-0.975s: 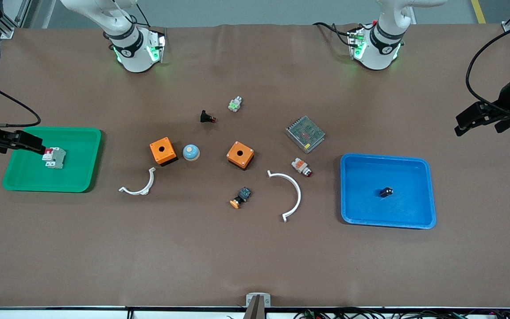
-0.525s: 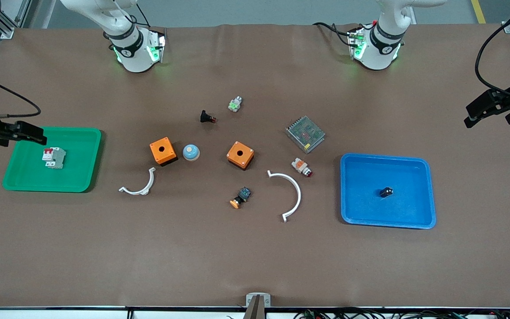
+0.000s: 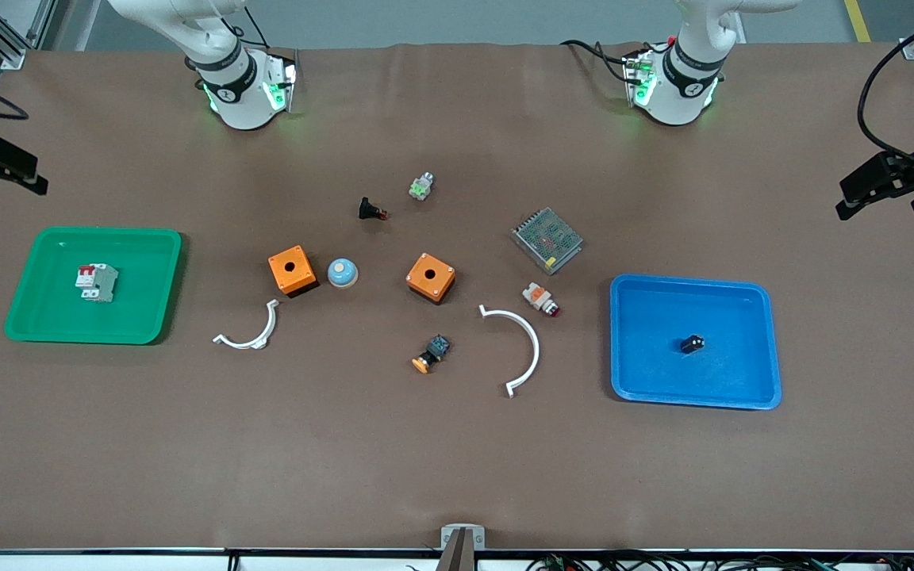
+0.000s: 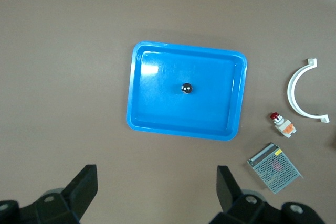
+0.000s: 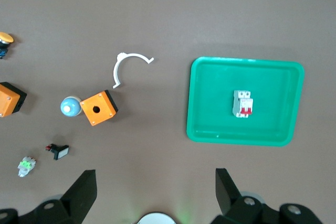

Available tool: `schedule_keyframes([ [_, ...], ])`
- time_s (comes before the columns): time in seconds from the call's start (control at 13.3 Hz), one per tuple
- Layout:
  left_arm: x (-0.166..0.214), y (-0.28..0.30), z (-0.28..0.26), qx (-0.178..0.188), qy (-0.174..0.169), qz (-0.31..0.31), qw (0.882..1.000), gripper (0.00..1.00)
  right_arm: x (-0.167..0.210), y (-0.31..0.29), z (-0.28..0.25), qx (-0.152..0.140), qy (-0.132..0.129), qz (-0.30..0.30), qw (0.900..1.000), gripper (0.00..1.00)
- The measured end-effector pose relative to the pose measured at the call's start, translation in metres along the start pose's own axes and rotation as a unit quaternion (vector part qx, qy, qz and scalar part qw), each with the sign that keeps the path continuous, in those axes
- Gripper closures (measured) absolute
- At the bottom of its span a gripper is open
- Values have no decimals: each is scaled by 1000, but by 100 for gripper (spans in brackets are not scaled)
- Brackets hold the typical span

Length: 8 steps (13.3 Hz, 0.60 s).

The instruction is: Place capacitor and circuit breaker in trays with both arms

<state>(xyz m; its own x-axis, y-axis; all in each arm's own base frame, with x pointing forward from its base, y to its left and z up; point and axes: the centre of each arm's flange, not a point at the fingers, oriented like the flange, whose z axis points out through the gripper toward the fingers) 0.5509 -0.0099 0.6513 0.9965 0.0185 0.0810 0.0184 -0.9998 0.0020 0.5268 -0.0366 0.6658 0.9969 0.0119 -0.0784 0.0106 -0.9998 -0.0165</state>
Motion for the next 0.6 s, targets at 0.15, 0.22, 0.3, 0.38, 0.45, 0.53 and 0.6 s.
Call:
schedule_keyframes([
  [0.15,0,2,0,-1,0,2,1000,0,-6,-4,-2,1,-6,19,1000,0],
  [0.22,0,5,0,-1,0,5,1000,0,-5,-9,1,1,-8,20,1000,0],
  [0.3,0,8,0,-1,0,8,1000,0,-4,-12,4,0,-9,21,1000,0],
  [0.38,0,10,1,-1,-1,10,1000,0,-3,-14,6,0,-8,20,1000,0],
  [0.45,0,11,1,-1,-1,11,1000,0,-2,-14,7,0,-6,20,1000,0],
  [0.53,1,11,2,-1,-2,11,1000,0,-2,-14,7,0,-5,20,1000,0],
  [0.6,1,11,4,-1,-3,11,1000,0,-1,-14,6,0,-4,20,1000,0],
])
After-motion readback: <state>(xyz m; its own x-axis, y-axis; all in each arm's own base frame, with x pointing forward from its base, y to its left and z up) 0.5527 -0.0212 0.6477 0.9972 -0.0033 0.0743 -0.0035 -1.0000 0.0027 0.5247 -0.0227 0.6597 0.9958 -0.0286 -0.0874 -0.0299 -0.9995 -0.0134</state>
